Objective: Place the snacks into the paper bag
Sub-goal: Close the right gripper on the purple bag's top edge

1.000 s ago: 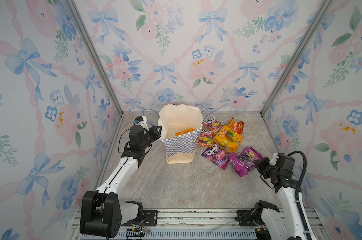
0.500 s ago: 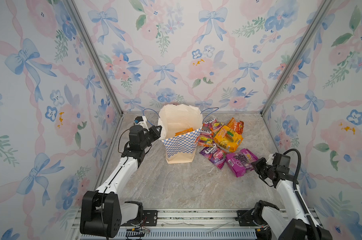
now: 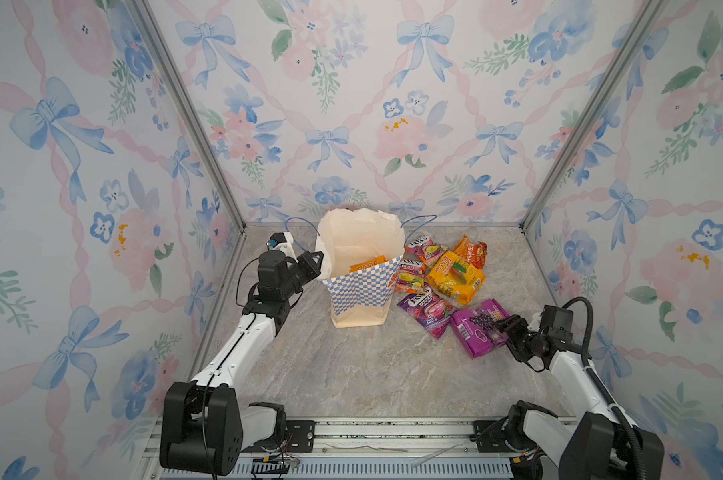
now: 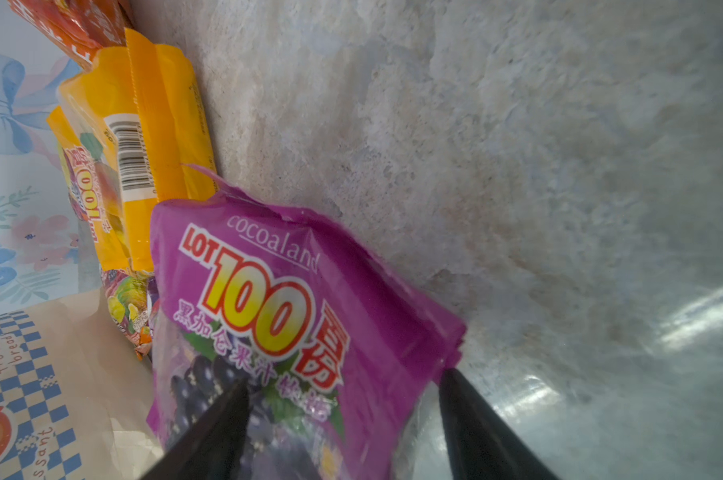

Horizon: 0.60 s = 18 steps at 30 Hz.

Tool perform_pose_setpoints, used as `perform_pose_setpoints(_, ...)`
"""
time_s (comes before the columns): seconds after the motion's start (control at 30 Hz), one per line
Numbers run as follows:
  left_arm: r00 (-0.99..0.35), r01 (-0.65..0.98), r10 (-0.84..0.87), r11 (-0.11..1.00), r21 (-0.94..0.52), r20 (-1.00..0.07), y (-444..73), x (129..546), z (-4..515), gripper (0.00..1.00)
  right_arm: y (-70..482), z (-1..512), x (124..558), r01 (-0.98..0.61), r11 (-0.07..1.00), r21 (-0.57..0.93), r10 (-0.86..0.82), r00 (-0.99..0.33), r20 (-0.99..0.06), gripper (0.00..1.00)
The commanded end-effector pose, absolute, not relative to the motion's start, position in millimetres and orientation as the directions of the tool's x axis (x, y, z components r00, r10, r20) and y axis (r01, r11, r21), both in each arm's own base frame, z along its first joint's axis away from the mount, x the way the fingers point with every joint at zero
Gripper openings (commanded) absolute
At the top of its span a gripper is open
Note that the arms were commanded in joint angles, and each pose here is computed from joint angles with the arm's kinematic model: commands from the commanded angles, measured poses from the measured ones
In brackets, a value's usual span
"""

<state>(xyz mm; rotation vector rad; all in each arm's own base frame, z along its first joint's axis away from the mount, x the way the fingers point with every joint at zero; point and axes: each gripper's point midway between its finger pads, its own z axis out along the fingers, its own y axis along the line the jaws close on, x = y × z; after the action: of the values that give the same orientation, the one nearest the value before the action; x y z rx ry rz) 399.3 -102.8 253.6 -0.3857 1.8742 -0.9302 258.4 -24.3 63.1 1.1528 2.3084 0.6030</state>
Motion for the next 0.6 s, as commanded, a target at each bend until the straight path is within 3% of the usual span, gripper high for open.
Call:
perform_pose_setpoints(0.0,-0.477,0.127,-0.619,0.654,-0.746,-0.624,-101,399,253,0.00,-28,49,248,0.653,0.538,0.534,0.830,-0.521,-0.199,0.93)
perform_pose_setpoints(0.07,-0.478,0.126,-0.618,0.655,-0.745,-0.624,-101,399,252,0.00,-28,46,247,0.662,0.534,0.526,0.833,-0.519,-0.192,1.00)
perform_pose_setpoints(0.57,-0.474,0.126,-0.618,0.658,-0.742,-0.628,-100,398,252,0.00,-27,34,273,0.602,0.585,0.544,0.785,-0.589,-0.192,0.97)
